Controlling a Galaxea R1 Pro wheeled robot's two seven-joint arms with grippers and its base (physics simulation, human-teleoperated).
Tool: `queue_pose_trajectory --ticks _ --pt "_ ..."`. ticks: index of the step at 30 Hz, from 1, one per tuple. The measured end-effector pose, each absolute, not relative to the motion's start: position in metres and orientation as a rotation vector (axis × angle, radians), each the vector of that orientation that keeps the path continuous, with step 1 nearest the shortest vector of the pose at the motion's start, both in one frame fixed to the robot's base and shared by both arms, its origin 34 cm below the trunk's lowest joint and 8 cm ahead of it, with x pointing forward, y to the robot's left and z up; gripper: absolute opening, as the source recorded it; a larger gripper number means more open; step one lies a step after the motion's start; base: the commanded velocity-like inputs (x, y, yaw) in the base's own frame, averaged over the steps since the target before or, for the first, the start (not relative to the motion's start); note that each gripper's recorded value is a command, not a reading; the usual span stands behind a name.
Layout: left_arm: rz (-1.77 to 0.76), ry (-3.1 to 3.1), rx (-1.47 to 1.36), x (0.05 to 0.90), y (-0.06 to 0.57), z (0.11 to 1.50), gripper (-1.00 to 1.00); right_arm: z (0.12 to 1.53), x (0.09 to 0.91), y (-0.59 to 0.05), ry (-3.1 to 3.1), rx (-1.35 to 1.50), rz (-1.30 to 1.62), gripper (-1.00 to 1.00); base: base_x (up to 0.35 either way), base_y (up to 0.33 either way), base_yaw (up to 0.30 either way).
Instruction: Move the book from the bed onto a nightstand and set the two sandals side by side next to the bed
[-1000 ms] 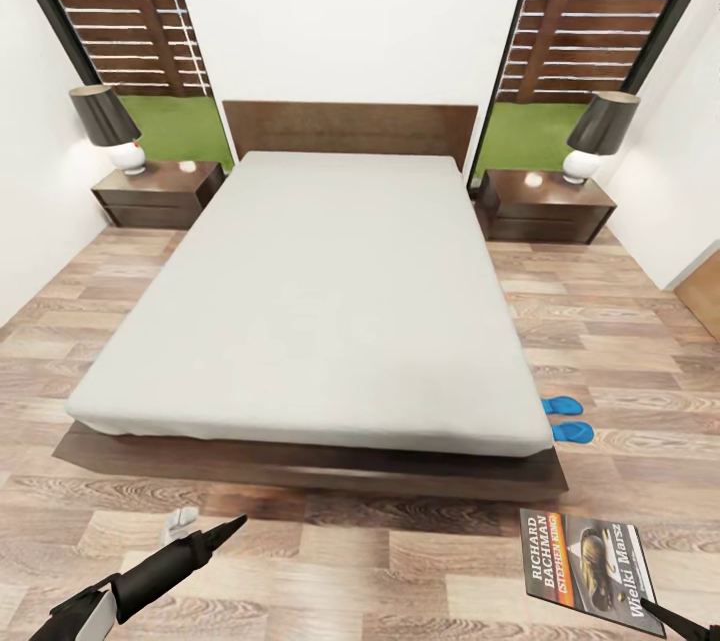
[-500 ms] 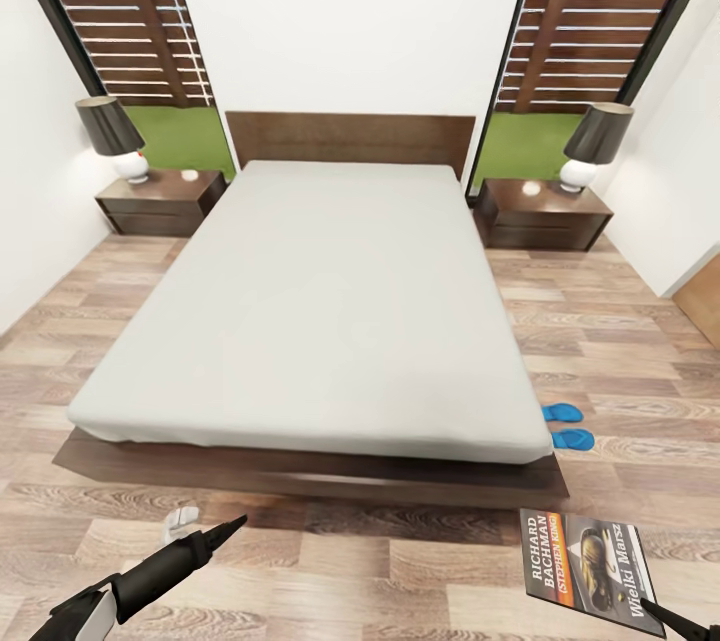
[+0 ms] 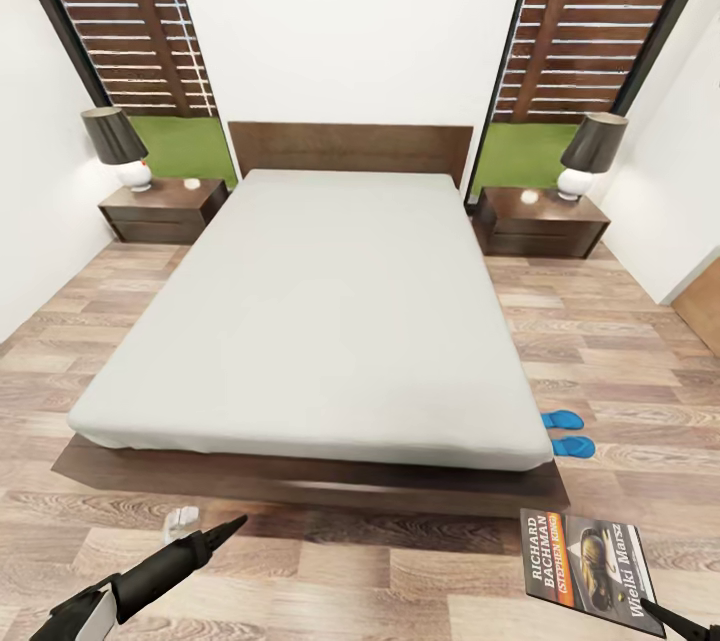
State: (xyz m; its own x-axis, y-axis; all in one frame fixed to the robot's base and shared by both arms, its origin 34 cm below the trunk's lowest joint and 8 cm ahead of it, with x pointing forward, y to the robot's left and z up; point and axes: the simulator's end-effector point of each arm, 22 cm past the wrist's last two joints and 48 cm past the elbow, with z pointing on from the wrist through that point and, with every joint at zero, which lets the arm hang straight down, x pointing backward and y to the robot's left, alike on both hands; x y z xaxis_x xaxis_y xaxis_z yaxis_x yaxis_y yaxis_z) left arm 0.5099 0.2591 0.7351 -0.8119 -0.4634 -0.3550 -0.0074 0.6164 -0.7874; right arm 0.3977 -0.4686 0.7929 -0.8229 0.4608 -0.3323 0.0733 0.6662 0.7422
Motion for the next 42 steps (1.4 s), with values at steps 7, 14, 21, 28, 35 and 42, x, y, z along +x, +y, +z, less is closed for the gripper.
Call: queue_pose_trajectory --ticks 7,14,21,28,35,42 --pt "-1.118 2.293 -0.362 0.513 0.259 0.74 1.0 0.796 0.4 -0.468 2.37 0.406 1.029 -1.0 0.0 0.0 0.0" --pt "-1.117 2.283 -0.355 0.516 0.259 0.744 1.0 0.8 0.402 -0.469 2.359 0.4 1.028 -1.0 0.0 0.0 0.0" --pt "-1.116 2.273 -0.348 0.519 0.259 0.749 1.0 0.803 0.405 -0.469 2.349 0.393 1.028 -1.0 0.0 0.0 0.0" --pt "-1.115 2.263 -0.34 0.522 0.259 0.754 1.0 0.806 0.407 -0.468 2.339 0.385 1.028 -1.0 0.0 0.0 0.0" --pt "-1.115 2.253 -0.333 0.525 0.259 0.759 1.0 0.81 0.409 -0.469 2.328 0.379 1.027 -1.0 0.0 0.0 0.0" --pt "-1.114 2.244 -0.327 0.527 0.259 0.763 1.0 0.813 0.411 -0.469 2.319 0.374 1.027 -1.0 0.0 0.0 0.0"
